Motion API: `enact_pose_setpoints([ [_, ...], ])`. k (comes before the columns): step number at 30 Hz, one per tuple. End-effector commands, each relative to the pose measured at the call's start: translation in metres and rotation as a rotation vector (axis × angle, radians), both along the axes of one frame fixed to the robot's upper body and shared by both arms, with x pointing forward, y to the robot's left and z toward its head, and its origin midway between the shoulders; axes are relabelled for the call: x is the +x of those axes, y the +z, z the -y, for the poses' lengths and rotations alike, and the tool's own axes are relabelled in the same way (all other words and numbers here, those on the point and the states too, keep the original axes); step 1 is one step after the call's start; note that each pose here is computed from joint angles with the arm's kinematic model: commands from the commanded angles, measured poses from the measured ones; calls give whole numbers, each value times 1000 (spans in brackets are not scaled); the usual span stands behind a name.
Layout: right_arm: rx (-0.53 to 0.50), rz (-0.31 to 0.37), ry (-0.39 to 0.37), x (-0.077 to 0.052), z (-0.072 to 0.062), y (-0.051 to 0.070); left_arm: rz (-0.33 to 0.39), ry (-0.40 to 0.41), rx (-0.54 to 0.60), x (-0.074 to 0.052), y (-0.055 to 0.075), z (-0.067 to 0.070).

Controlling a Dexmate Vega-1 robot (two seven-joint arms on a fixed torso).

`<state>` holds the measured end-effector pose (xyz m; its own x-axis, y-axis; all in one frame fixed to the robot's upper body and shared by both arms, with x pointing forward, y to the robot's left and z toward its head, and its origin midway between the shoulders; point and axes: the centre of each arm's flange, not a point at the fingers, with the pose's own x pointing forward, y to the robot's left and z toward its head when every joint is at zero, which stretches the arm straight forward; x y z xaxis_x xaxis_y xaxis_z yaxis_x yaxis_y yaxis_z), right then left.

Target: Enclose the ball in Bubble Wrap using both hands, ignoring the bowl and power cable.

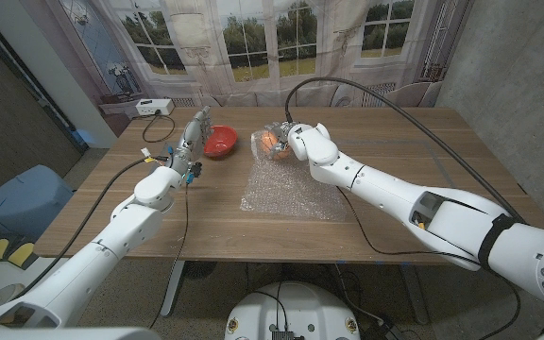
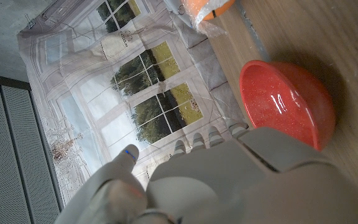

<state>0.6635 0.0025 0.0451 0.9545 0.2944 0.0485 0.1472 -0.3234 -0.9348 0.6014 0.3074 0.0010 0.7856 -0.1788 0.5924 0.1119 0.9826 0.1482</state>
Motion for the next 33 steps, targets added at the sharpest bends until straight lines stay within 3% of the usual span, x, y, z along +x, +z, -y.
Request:
enact_pose_setpoints([
  [1,-62,5,-17,25,-11,-14,-13,-4,1,3,-1,2],
  [7,-81,-51,-23,45,-14,-21,-16,-5,2,5,0,3],
  [11,-43,-44,7,48,-11,-22,-20,-1,1,5,-1,2],
  [24,51,66,90,45,-1,-18,-17,-7,9,10,5,5],
  [33,164,143,210,31,12,-8,-19,-15,18,12,7,10],
])
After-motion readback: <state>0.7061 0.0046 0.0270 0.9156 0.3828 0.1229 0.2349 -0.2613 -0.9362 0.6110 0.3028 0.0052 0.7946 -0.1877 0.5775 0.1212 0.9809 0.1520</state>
